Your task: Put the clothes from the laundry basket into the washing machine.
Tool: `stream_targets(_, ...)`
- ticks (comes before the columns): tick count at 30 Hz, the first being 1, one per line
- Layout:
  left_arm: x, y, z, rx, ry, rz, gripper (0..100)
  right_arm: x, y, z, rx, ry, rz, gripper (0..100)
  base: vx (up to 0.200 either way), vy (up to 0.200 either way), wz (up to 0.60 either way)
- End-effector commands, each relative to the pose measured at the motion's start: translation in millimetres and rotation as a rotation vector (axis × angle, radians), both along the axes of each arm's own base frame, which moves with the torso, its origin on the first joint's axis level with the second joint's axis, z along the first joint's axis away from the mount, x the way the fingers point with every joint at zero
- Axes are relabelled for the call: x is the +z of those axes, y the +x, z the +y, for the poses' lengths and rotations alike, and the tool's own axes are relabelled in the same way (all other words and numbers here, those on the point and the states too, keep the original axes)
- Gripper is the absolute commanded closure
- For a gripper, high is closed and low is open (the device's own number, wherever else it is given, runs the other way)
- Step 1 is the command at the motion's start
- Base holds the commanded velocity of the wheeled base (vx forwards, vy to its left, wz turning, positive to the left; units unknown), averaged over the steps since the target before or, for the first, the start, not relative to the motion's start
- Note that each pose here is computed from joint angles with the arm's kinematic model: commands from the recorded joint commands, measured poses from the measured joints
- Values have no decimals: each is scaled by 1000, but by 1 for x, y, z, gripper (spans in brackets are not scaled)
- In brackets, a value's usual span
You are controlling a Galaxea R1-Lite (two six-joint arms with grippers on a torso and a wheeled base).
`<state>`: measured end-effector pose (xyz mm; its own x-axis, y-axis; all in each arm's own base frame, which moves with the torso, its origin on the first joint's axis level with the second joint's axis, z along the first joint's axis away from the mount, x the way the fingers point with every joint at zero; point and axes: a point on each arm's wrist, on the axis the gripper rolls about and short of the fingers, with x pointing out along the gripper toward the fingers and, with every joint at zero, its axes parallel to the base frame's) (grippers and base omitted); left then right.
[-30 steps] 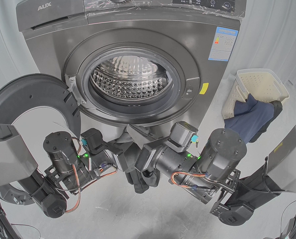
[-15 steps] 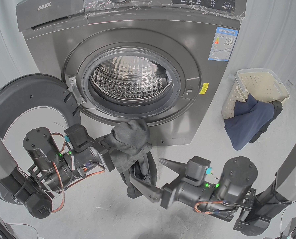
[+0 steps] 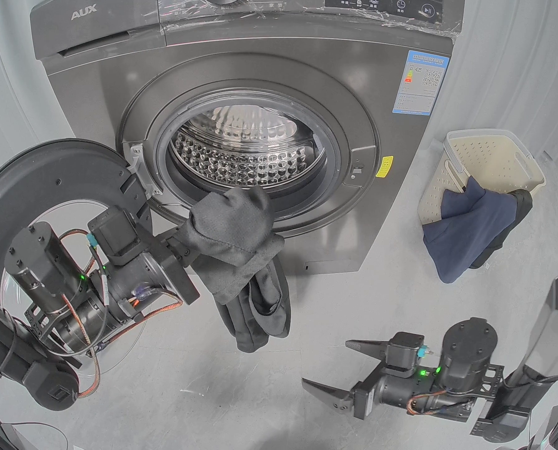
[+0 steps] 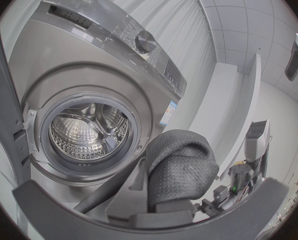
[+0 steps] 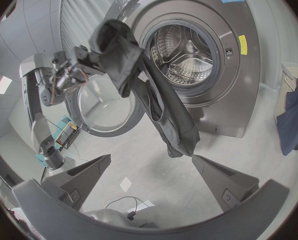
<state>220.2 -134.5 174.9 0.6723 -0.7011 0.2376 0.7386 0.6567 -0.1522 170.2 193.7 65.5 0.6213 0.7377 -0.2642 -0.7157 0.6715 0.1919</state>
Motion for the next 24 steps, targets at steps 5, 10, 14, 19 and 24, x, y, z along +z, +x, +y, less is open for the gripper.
stream_targets(5,17,-13,3,-19,-46,-49,100,-43,51,37,-20,-30,-8,0,0,0,0)
stream_targets(10,18,-13,3,-21,-51,-44,100,-54,77,47,-42,-10,-29,0,0,0,0)
stream_targets(14,17,-14,3,-23,-50,-43,100,-54,102,54,-73,27,-72,0,0,0,0)
stream_targets(19,17,-14,2,-27,-49,-41,100,-49,123,61,-94,65,-131,0,0,0,0)
stream_targets(24,16,-15,2,-29,-50,-39,100,-38,140,70,-106,119,-194,0,0,0,0)
